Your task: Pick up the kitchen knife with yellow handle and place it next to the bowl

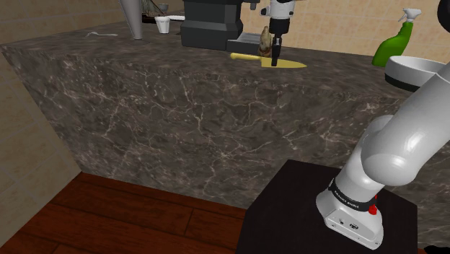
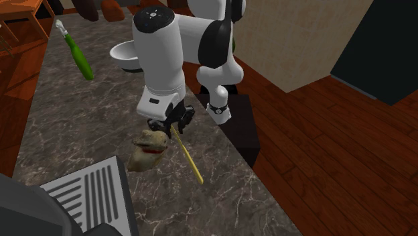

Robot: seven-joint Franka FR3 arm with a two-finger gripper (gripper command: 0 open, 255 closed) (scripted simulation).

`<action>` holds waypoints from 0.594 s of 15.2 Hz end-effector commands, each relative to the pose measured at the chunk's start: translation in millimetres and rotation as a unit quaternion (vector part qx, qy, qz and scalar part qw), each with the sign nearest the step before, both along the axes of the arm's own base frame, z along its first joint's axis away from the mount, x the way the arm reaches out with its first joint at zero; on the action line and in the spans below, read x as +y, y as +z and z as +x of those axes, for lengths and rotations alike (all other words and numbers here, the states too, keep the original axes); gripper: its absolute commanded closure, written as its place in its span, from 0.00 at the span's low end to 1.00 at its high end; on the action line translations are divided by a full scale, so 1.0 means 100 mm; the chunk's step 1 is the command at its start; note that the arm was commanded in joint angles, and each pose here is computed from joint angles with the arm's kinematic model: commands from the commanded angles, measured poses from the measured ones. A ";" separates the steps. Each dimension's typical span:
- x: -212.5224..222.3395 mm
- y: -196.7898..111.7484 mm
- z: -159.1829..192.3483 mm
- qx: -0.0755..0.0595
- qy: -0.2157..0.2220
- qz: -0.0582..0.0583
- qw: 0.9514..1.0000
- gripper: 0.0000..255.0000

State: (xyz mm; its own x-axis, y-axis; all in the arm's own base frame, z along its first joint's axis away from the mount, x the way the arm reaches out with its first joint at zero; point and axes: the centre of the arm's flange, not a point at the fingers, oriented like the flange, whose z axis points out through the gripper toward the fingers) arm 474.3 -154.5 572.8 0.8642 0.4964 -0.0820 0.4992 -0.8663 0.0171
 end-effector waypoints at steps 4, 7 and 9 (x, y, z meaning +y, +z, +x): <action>0.00 0.00 0.00 0.000 0.000 0.000 1.000 1.00; 0.00 0.00 0.00 0.000 0.000 0.000 1.000 1.00; 0.00 0.05 0.00 0.000 0.000 0.000 1.000 1.00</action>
